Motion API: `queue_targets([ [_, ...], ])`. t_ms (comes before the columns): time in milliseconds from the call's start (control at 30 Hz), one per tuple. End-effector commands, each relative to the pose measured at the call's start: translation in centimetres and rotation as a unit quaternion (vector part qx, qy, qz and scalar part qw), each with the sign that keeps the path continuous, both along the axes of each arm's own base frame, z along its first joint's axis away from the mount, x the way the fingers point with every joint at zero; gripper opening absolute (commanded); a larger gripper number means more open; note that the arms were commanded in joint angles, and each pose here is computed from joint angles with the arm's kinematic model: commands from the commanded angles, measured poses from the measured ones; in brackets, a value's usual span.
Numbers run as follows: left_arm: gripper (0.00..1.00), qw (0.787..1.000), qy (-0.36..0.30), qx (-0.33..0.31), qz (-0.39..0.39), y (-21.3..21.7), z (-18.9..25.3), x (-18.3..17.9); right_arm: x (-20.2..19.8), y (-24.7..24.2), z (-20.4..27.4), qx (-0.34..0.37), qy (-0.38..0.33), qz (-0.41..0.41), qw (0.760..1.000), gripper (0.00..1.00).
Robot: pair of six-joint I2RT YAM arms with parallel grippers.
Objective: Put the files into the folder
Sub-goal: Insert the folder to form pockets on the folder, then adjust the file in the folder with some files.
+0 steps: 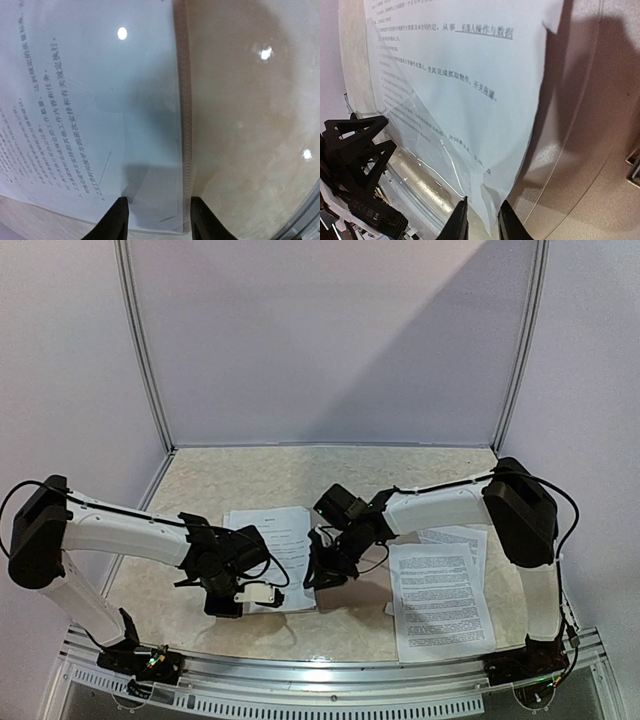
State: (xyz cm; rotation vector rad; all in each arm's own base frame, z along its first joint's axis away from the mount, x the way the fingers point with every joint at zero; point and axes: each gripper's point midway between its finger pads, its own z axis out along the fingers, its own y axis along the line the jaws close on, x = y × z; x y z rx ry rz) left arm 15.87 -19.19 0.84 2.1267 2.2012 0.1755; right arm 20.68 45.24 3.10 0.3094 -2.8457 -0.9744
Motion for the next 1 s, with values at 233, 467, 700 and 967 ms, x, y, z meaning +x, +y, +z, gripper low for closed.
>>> queue_targets([
  [233, 0.49, 0.99, 0.064, -0.113, 0.048, -0.8, 6.3, 1.5, 6.1, -2.2, 3.9, -0.041, -0.111, -0.015, 0.993, 0.32],
  [467, 0.42, 0.964, -0.014, -0.105, 0.242, 4.7, 7.5, 11.8, 12.6, -2.1, 4.3, -0.074, -0.201, -0.05, 0.976, 0.21],
  [700, 0.32, 0.938, -0.055, -0.005, 0.341, 11.5, 2.9, 16.7, 15.2, -1.1, 0.8, -0.116, -0.214, -0.046, 0.969, 0.03],
  [967, 0.31, 0.938, -0.025, 0.011, 0.345, 11.1, -0.5, 16.7, 14.9, -1.6, -2.9, -0.151, -0.21, -0.038, 0.965, 0.0],
])
